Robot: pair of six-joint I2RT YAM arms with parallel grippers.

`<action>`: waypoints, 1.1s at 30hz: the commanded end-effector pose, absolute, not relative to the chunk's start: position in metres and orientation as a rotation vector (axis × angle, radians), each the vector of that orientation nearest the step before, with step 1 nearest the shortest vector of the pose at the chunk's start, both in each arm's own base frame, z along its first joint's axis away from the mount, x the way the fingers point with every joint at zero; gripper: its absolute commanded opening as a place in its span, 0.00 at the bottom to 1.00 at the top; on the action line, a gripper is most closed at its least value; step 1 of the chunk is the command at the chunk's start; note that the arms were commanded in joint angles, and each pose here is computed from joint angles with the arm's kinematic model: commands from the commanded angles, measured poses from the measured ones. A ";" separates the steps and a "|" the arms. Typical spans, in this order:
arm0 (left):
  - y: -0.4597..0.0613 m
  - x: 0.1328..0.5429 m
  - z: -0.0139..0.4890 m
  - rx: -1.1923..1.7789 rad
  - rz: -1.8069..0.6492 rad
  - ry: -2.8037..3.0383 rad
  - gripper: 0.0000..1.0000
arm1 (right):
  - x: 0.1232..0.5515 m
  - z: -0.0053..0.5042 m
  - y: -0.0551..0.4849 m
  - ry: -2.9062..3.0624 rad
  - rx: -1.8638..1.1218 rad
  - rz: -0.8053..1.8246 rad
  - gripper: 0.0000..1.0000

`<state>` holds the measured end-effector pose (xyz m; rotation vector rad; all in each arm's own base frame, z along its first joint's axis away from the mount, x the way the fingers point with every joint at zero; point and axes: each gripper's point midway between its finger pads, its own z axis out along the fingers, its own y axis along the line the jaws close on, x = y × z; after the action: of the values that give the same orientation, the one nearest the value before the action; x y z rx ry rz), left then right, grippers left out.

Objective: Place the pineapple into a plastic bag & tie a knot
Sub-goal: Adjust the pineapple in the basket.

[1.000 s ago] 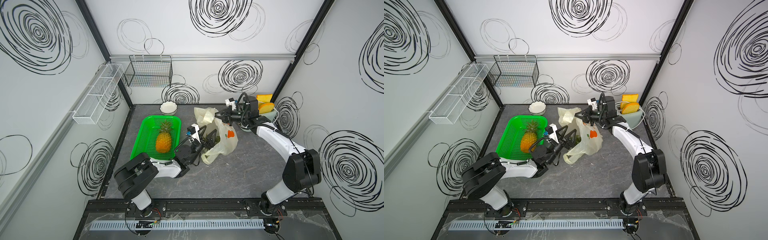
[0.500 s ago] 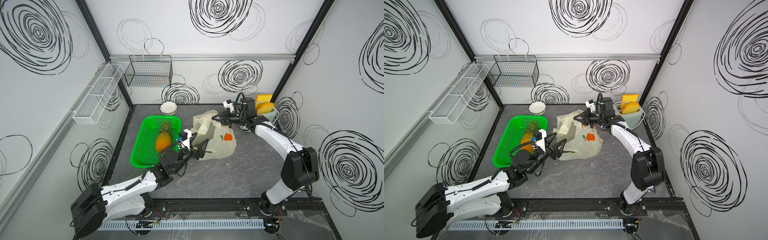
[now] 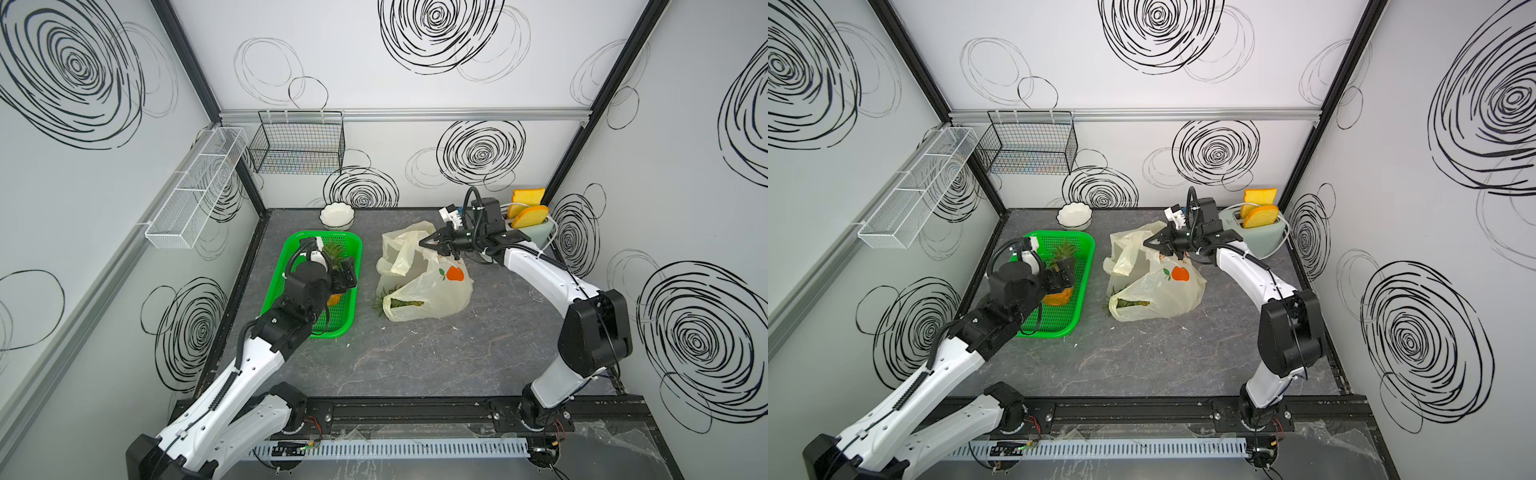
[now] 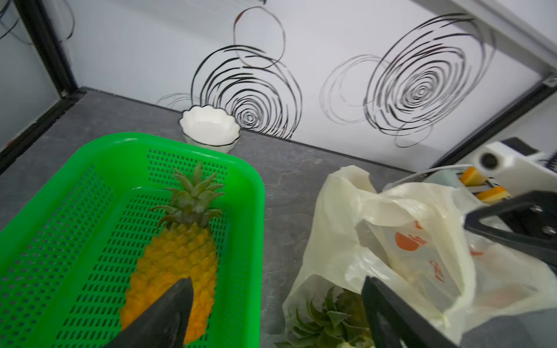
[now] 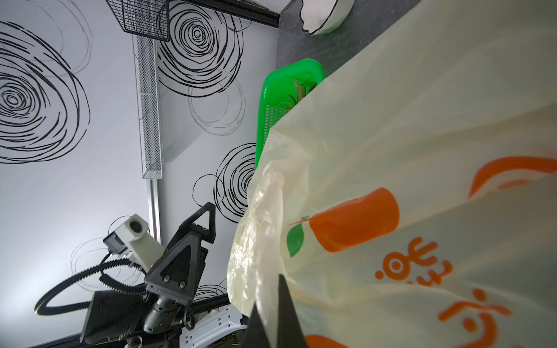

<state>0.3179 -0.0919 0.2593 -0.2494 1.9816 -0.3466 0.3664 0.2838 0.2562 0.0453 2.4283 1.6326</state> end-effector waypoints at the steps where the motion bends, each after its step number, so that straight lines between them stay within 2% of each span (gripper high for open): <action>1: -0.081 0.322 0.234 -0.208 -0.293 2.157 0.96 | 0.368 0.261 0.286 2.428 0.021 1.600 0.00; 3: -0.072 0.338 0.230 -0.151 -0.236 2.192 1.00 | 0.367 0.260 0.287 2.435 0.017 1.595 0.00; 11: -0.030 0.408 0.203 -0.125 -0.101 2.290 0.97 | 0.365 0.258 0.286 2.455 0.009 1.572 0.00; 18: -0.038 0.459 0.153 -0.006 -0.096 2.435 0.97 | 0.363 0.255 0.286 2.467 0.009 1.564 0.00; 21: -0.044 0.475 0.134 0.022 -0.118 2.464 0.97 | 0.362 0.254 0.285 2.471 0.011 1.562 0.00; 27: -0.032 0.506 0.112 0.005 0.033 2.509 0.97 | 0.359 0.253 0.284 2.476 0.010 1.559 0.00; 33: -0.031 0.519 0.086 0.058 0.097 2.573 0.97 | 0.357 0.247 0.283 2.484 0.017 1.560 0.00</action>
<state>0.5152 -0.0343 0.0896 0.0077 2.5537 0.0350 0.3616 0.2835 0.2495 0.0192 2.4731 1.5665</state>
